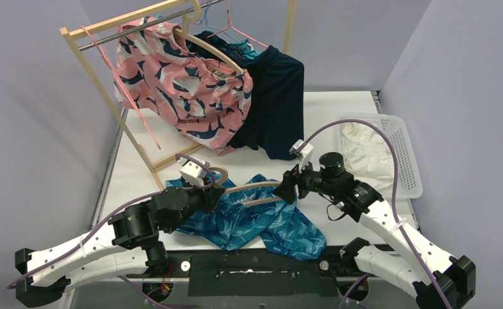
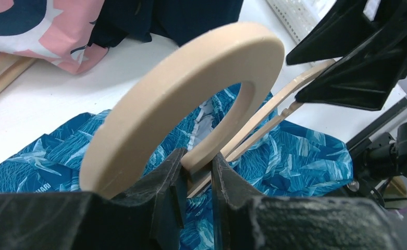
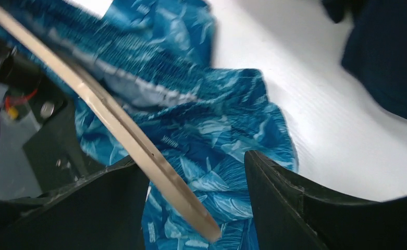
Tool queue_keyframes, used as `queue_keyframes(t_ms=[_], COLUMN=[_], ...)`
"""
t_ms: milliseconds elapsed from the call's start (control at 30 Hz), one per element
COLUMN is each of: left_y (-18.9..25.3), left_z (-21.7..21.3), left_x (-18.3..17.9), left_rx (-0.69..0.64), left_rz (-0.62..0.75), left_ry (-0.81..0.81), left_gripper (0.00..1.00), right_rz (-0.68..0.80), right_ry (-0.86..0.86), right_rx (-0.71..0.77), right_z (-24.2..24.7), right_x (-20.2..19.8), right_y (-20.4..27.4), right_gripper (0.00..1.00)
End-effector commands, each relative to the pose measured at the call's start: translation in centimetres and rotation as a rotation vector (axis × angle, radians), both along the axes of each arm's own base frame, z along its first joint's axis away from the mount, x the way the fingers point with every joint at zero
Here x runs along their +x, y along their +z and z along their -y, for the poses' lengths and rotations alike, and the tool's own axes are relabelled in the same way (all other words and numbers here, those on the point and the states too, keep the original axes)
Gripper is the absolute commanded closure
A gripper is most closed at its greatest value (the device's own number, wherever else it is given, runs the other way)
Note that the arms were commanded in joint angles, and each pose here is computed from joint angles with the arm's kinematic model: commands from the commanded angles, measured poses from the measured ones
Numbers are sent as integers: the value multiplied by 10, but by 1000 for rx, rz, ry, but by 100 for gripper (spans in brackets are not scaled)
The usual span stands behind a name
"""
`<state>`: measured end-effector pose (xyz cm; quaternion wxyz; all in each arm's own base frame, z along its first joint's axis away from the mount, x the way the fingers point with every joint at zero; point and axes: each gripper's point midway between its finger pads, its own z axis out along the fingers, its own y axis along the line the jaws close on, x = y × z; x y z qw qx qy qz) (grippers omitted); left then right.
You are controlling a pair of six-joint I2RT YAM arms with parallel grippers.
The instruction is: Remove the shorts from the hanger
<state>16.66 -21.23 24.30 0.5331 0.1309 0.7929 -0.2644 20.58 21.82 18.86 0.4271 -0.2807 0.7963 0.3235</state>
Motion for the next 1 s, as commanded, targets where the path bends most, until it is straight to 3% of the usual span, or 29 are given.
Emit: queue_keyframes(t_ms=[0,200,433,500,600,633,733,967], left_y=[39,29,17,16,5,-1,-17,-36], left_z=[8,9,7,5,2,2,-3,-25], left_x=[-8,-11,-9,-8,-7,-7,-10,-11], left_rx=[-83,-28,-14,-24,-9,9,55,61], left_rz=[88,65,44,40,33,28,-16,-76], left_ry=[-93,-118,-97,-75,-67,-68,-61,30], left_gripper=[100,100,100,100,45,34,26,24], right_rz=[79,19,-75,-86,-78,-72,-67,8], right_ry=[282,342,445,404,342,327,306,210], right_rx=[18,8,45,37,38,36,35,20], right_z=[-24,-24,-28,-24,-19,-17,-14,0], right_x=[-27,-39,-58,-54,-48,-46,-44,-33], right_y=[24,24,28,25,24,24,25,51], right_gripper=[37,58,99,100,100,100,100,100])
